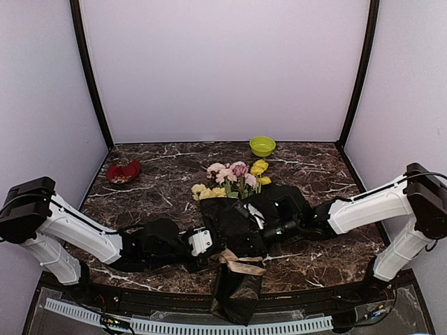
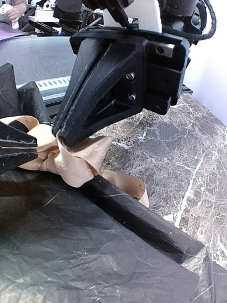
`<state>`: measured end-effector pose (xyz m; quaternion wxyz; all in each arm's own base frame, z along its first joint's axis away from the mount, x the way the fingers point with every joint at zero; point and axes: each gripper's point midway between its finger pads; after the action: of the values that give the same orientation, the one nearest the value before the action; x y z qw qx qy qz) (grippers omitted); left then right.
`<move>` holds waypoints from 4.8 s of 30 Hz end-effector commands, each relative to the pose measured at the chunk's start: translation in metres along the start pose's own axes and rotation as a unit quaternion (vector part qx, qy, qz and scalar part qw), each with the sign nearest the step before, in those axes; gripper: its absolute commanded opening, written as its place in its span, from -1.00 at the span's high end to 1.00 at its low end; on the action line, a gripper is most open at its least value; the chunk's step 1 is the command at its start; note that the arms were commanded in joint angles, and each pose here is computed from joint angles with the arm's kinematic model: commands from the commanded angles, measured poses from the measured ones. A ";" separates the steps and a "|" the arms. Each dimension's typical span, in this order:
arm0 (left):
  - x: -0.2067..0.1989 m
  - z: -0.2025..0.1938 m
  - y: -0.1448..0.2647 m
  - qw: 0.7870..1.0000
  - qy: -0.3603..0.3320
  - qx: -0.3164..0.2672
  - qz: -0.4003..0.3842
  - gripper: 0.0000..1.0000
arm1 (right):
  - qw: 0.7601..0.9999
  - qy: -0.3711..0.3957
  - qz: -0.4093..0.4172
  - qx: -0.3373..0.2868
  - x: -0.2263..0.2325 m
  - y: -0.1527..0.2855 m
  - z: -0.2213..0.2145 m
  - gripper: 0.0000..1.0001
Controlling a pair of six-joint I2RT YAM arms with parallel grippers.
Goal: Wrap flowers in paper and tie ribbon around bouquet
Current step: Cross the half-tied ribbon over the folded bouquet.
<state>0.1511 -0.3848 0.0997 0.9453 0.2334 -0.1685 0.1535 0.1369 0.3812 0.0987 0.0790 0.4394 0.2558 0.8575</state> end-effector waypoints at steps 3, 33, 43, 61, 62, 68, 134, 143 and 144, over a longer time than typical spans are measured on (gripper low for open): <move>0.000 0.003 0.010 1.000 0.016 -0.015 -0.002 1.00 | 1.000 0.009 0.003 -0.017 0.006 0.004 0.011 1.00; 0.000 0.020 0.010 0.998 0.028 -0.061 -0.003 1.00 | 0.998 0.018 0.056 0.037 0.008 -0.027 0.001 0.63; -0.002 0.019 0.009 0.998 0.030 -0.062 -0.008 1.00 | 0.997 0.009 0.062 0.044 0.008 -0.034 -0.004 0.42; -0.002 0.009 0.014 0.998 0.040 -0.049 0.000 1.00 | 0.999 0.002 0.040 0.004 0.007 -0.017 0.008 1.00; -0.001 0.008 0.014 0.998 0.042 -0.049 0.001 1.00 | 0.999 0.003 0.038 0.000 0.007 -0.014 0.009 1.00; 0.000 0.007 0.016 0.998 0.041 -0.046 0.005 1.00 | 1.000 -0.003 0.023 -0.007 0.000 -0.007 0.007 1.00; 0.012 0.006 0.049 0.988 0.149 -0.046 -0.015 -0.20 | 0.995 0.052 0.083 0.026 0.026 0.001 -0.015 0.98; 0.019 0.003 0.027 0.990 0.130 -0.033 -0.048 -0.17 | 0.995 0.049 0.076 0.034 0.021 0.002 -0.016 0.96; 0.011 0.008 0.025 0.989 0.118 -0.041 -0.075 -0.20 | 0.995 0.049 0.075 0.034 0.021 0.002 -0.017 0.96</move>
<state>0.1668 -0.3430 0.1078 0.9620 0.2014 -0.0242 0.1827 0.1098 0.3812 0.0980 -0.0055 0.4286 0.2627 0.8644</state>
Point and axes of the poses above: each gripper's point midway between its finger pads, its own y axis back along the fingers, its own x axis along the line the jaws close on, z = x × y, and after that the axes turned 9 degrees about -y, right-handed
